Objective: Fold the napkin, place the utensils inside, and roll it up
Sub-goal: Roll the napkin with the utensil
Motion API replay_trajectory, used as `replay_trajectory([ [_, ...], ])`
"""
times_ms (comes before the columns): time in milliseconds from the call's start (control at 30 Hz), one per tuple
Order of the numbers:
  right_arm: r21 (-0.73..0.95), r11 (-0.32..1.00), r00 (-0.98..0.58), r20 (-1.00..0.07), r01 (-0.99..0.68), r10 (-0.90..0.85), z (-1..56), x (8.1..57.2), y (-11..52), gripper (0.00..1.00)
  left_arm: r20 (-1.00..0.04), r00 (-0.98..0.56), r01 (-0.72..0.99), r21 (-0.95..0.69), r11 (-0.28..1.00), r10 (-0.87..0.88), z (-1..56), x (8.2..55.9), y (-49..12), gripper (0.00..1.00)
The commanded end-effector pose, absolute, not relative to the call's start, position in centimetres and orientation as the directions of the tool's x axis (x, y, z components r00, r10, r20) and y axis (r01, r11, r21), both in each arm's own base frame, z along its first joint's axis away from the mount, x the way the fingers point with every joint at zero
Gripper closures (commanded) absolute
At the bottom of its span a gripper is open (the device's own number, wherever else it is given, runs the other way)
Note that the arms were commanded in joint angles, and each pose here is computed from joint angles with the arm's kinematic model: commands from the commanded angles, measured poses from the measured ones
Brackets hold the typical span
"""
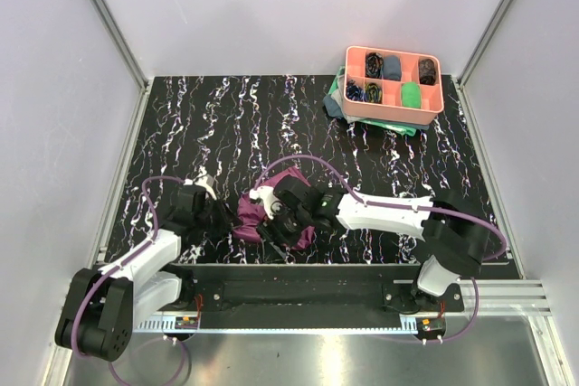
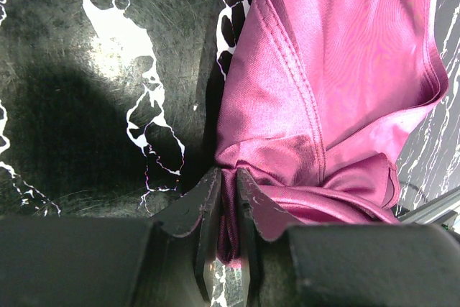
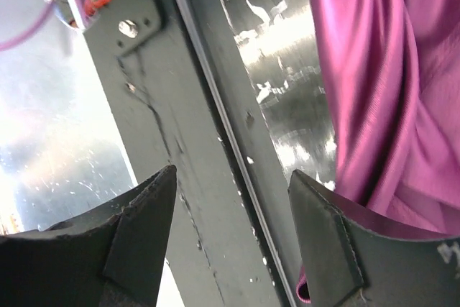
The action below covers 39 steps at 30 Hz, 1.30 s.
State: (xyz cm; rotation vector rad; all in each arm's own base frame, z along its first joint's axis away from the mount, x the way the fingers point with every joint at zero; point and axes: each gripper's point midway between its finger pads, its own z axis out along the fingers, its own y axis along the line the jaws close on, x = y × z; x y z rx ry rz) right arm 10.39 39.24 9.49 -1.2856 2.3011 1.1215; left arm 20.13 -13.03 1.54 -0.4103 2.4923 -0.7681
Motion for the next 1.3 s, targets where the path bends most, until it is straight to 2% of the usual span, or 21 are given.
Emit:
replay_trajectory([
  [0, 0.459, 0.375, -0.588, -0.538, -0.805, -0.604, 8.7, 11.2, 38.4, 0.28, -0.348, -0.854, -0.154, -0.540, 0.827, -0.386, 0.5, 19.1, -12.3, 0.82],
  [333, 0.424, 0.476, -0.637, -0.515, -0.771, -0.573, 7.6, 14.9, 36.5, 0.29, -0.352, -0.854, -0.149, -0.541, 0.828, -0.384, 0.6, 19.3, -12.3, 0.82],
  [1000, 0.398, 0.602, -0.721, -0.359, -0.692, -0.592, 1.9, 14.0, 32.1, 0.32, -0.350, -0.854, -0.150, -0.544, 0.826, -0.386, 0.9, 19.5, -12.4, 0.83],
  [1200, 0.384, 0.592, -0.706, -0.385, -0.709, -0.595, 3.6, 14.3, 32.0, 0.30, -0.337, -0.861, -0.152, -0.545, 0.824, -0.381, 0.9, 19.4, -12.6, 0.83],
  [1267, 0.366, 0.551, -0.661, -0.451, -0.750, -0.600, 6.0, 14.7, 32.9, 0.28, -0.325, -0.866, -0.158, -0.544, 0.824, -0.380, 0.7, 19.3, -12.6, 0.83],
])
